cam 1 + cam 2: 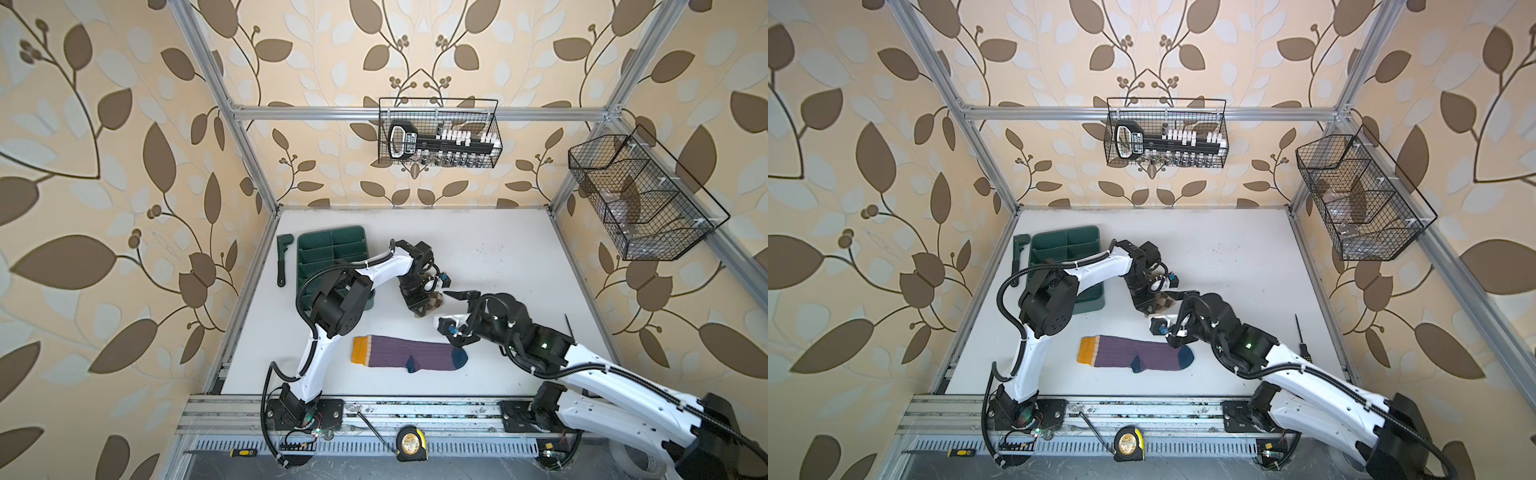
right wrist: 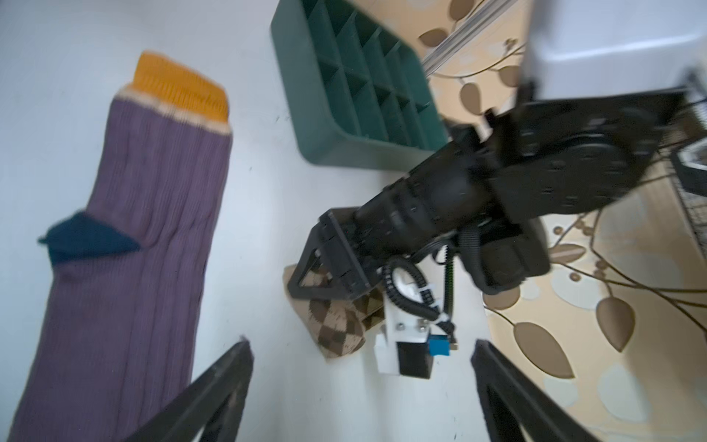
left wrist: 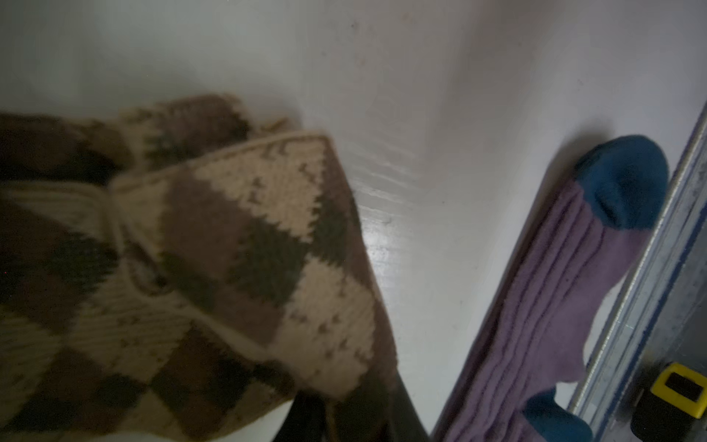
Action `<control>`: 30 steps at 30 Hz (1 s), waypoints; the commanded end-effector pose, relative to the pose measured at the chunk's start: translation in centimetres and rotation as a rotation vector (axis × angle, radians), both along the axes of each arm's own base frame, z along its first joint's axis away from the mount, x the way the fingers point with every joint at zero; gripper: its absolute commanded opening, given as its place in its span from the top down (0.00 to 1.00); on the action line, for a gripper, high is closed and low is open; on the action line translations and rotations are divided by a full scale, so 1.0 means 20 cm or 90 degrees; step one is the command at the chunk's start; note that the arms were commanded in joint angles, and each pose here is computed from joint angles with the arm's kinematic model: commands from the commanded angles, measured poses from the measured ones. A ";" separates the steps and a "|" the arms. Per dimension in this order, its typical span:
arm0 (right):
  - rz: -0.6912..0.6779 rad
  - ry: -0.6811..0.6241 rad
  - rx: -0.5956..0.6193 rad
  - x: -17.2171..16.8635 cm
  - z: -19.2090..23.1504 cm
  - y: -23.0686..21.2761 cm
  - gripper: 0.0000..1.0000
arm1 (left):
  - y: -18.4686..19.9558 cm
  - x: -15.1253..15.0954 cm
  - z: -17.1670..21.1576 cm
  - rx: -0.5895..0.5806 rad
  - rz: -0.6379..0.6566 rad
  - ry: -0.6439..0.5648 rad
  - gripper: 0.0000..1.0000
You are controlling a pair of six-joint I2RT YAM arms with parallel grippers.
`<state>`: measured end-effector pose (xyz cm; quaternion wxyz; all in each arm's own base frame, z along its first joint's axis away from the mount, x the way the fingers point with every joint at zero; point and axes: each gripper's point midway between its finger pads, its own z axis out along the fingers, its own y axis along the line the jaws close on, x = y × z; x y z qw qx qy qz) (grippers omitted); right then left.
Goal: Roll the socks
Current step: 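Lower the right gripper to grasp the rolled argyle end beside the left gripper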
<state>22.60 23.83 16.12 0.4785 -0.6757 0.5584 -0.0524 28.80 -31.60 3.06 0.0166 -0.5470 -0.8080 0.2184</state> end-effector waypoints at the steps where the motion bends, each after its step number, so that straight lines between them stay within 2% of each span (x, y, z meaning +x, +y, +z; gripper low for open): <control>1: -0.002 -0.007 -0.183 0.04 -0.23 -0.07 0.18 | 0.09 -0.10 -0.14 0.068 0.012 0.077 0.79; 6: -0.007 0.000 -0.237 0.16 -0.36 0.04 0.26 | 0.09 -0.10 -0.14 0.063 0.017 0.075 0.79; 12: -0.035 -0.030 -0.219 0.34 -0.41 0.09 0.28 | 0.09 -0.10 -0.13 0.058 0.020 0.068 0.79; 20: -0.029 -0.008 -0.261 0.44 -0.56 0.06 0.33 | 0.09 -0.09 -0.13 0.056 0.020 0.065 0.78; 22: -0.021 -0.004 -0.272 0.45 -0.58 0.07 0.39 | 0.09 -0.09 -0.12 0.050 0.020 0.061 0.78; 27: -0.010 0.042 -0.304 0.41 -0.66 0.06 0.68 | 0.06 -0.06 -0.06 0.031 0.024 0.041 0.76; 30: -0.011 0.080 -0.321 0.37 -0.71 0.03 0.83 | 0.06 0.00 -0.02 0.030 0.038 -0.012 0.63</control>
